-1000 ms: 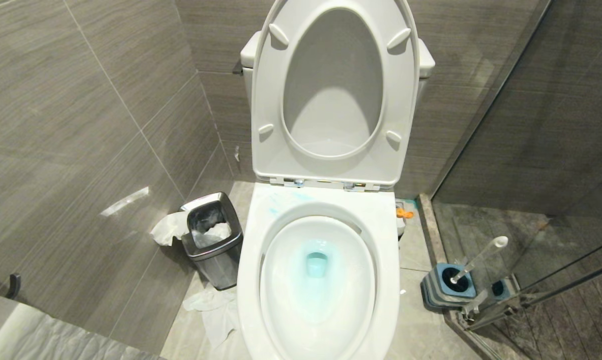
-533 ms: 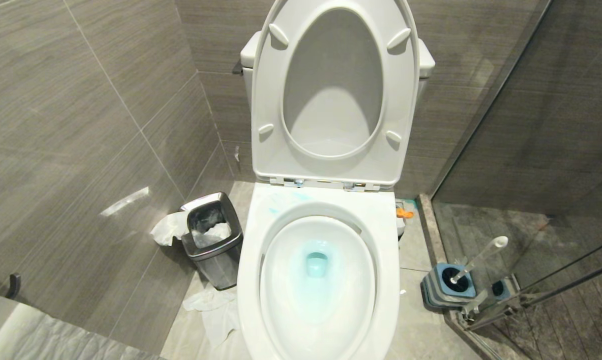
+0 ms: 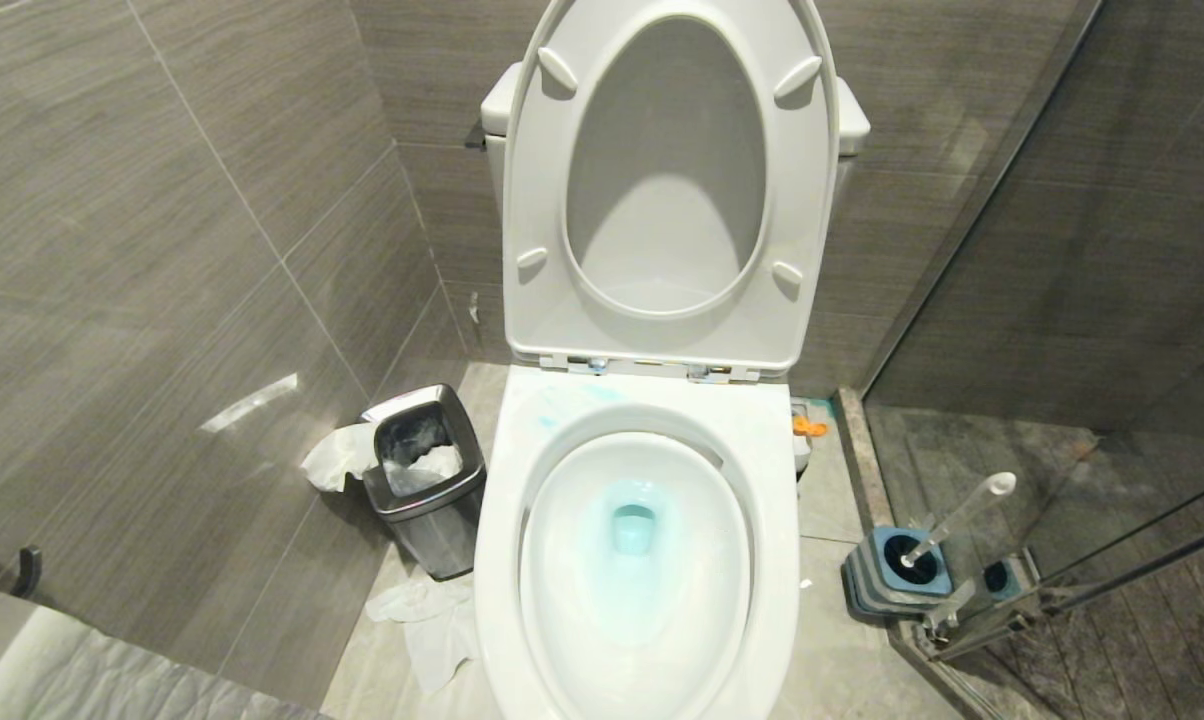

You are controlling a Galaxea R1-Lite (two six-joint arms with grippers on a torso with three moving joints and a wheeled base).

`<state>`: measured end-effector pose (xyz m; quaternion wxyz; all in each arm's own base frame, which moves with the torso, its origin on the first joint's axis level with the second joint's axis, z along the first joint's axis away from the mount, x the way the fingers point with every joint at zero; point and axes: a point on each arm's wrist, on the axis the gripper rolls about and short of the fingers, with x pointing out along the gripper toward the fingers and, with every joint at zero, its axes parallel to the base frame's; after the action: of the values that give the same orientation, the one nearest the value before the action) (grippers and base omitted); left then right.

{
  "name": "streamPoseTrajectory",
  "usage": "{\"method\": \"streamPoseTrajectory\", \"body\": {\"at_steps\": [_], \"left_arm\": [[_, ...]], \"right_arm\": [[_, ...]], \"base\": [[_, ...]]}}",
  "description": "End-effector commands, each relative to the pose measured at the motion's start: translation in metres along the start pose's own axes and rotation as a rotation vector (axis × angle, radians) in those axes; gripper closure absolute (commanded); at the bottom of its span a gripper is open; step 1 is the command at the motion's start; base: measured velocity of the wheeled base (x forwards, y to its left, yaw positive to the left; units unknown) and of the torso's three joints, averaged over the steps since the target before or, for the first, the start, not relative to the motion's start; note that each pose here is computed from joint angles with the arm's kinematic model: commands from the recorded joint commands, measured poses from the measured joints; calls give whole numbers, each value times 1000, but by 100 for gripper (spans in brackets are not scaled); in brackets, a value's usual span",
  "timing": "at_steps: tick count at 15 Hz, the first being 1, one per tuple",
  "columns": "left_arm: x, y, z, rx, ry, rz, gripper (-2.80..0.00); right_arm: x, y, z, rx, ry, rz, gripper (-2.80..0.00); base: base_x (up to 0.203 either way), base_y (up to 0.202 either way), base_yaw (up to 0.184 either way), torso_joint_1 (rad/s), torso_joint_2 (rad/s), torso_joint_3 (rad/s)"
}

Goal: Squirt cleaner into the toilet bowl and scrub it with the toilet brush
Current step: Flush the toilet

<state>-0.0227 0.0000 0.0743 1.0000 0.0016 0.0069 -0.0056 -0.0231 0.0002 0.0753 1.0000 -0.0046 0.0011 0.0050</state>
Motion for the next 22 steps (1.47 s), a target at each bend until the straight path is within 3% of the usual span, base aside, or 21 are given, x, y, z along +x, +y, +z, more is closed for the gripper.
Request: {"method": "streamPoseTrajectory", "body": {"at_steps": [1, 13, 17, 22], "left_arm": [[0, 0, 0, 0, 2, 1, 0], [-1, 0, 4, 26, -13, -4, 0], [-14, 0, 49, 55, -69, -19, 0], [30, 0, 145, 62, 36, -46, 0]], "right_arm": [[0, 0, 0, 0, 2, 1, 0], [0, 0, 0, 0, 2, -1, 0], [0, 0, 0, 0, 2, 1, 0], [0, 0, 0, 0, 2, 0, 0]], "base": [[0, 0, 0, 0, 0, 0], [0, 0, 0, 0, 0, 0], [0, 0, 0, 0, 0, 0], [0, 0, 0, 0, 0, 0]]}}
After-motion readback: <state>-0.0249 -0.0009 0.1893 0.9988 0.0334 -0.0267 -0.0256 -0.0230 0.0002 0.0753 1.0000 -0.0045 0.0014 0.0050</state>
